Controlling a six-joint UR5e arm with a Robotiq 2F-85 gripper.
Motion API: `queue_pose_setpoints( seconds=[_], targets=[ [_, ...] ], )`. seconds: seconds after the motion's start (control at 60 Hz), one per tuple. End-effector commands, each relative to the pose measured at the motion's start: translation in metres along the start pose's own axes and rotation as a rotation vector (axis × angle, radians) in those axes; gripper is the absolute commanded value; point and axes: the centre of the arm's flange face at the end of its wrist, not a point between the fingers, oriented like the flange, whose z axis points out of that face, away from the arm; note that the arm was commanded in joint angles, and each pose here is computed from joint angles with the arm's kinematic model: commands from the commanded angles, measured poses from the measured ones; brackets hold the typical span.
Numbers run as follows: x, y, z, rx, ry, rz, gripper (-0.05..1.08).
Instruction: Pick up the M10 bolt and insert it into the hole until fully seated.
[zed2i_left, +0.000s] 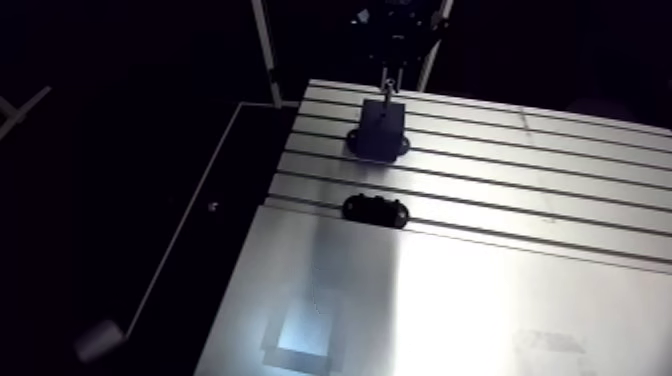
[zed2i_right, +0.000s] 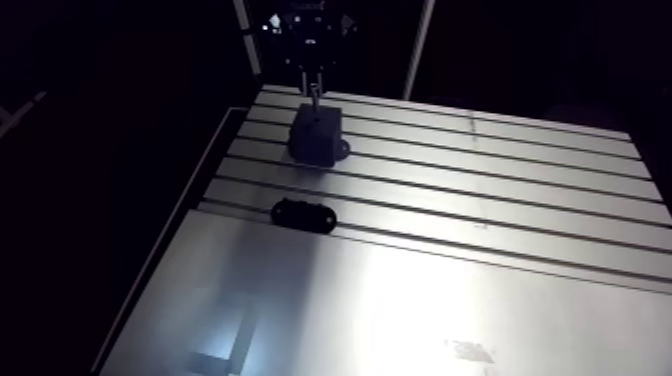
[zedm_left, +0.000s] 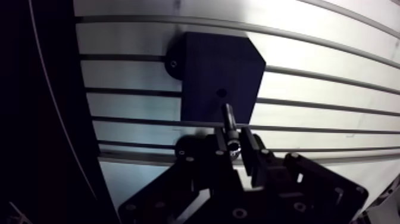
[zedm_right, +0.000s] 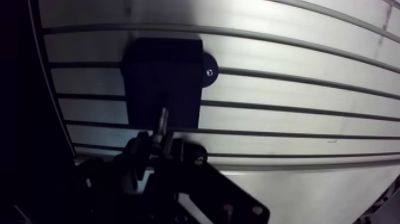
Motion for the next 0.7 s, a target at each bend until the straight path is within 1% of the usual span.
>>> queue_pose_setpoints(
  seconds=[0.017, 0.7],
  targets=[
    [0.002, -0.001, -0.0001, 0.003, 0.013, -0.001, 1.08],
    [0.0035, -0.0021, 0.0066, 0.002, 0.003, -0.002, 1.08]
  ],
)
